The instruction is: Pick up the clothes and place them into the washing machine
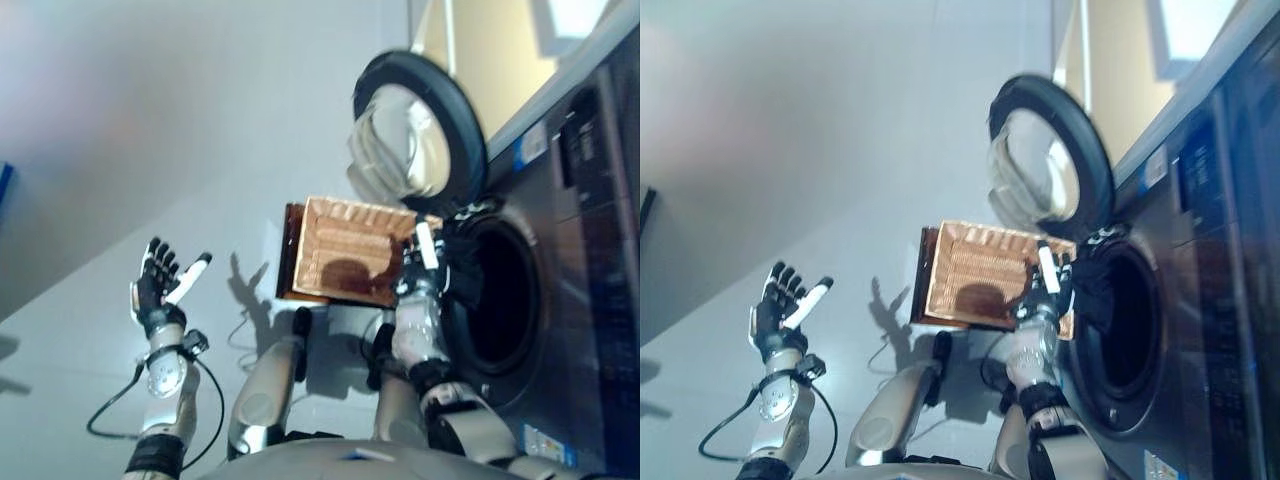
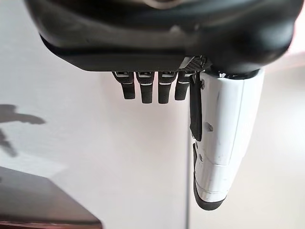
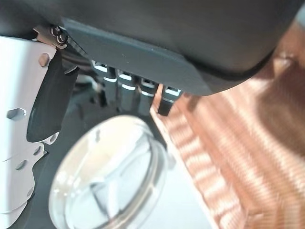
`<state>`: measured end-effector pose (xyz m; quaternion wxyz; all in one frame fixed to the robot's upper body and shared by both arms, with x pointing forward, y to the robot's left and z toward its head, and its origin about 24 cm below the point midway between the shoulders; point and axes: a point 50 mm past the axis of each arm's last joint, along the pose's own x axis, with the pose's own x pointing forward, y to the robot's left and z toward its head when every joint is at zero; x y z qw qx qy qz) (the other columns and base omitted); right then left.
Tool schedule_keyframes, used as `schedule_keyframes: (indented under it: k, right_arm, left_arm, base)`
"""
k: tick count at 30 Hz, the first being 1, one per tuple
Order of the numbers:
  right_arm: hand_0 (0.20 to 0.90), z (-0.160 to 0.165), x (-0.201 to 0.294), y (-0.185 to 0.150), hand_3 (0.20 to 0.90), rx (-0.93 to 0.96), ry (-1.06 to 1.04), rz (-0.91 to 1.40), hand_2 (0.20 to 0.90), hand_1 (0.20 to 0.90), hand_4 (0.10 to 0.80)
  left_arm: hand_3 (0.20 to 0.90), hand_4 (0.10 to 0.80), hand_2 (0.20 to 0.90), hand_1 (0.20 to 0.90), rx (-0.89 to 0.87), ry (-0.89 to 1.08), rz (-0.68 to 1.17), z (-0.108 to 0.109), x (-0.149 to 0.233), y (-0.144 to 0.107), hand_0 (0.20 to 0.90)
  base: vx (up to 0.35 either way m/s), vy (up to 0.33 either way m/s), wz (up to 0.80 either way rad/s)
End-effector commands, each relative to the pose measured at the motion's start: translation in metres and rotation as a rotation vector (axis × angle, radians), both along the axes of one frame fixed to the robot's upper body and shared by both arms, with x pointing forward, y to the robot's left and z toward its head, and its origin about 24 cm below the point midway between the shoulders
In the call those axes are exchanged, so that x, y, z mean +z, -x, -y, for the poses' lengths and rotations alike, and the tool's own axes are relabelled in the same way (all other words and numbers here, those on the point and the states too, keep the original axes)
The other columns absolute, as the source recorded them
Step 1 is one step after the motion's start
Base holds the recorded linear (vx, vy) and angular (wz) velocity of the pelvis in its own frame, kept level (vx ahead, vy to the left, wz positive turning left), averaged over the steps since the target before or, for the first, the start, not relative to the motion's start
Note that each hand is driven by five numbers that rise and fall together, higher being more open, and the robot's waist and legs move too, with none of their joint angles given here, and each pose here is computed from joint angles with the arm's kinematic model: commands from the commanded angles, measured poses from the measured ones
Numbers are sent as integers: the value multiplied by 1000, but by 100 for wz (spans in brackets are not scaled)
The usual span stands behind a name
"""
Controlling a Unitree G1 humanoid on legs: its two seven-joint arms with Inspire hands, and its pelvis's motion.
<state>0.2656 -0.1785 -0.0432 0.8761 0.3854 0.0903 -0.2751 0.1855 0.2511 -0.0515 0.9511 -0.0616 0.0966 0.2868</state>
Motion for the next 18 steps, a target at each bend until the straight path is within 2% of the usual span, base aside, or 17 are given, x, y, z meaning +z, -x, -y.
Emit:
schedule_keyframes:
  k: [1, 6, 8, 9, 12, 18]
  right_arm:
    - [900, 20, 14, -3, 900, 108, 208, 56, 900, 900, 800]
    - [900, 44, -24, 43, 900, 211, 380, -176, 900, 900, 800]
    - [900, 47, -31, 52, 900, 202, 362, -206, 900, 900, 800]
    - [900, 52, -48, 74, 900, 230, 379, -306, 900, 900, 800]
    - [900, 55, -73, 109, 900, 284, 385, -474, 900, 900, 800]
    - [900, 52, -106, 171, 900, 325, 321, -743, 900, 900, 800]
  left_arm:
    - [900, 800, 900, 900, -50, -112, -44, -13, 0, 9, 900]
    - [900, 800, 900, 900, -122, -104, -321, -9, -44, 45, 900]
    - [900, 800, 900, 900, -127, -100, -360, -9, -50, 52, 900]
    - [900, 800, 900, 900, -143, -83, -476, -6, -66, 70, 900]
    - [900, 800, 900, 900, -159, -65, -620, -4, -83, 94, 900]
    - [900, 800, 900, 900, -224, -39, -792, 5, -100, 122, 900]
  base:
    - [61, -36, -15]
    - [74, -44, -13]
    - [73, -33, -10]
    - [98, -41, -16]
    - [93, -41, -11]
    - [51, -31, -6]
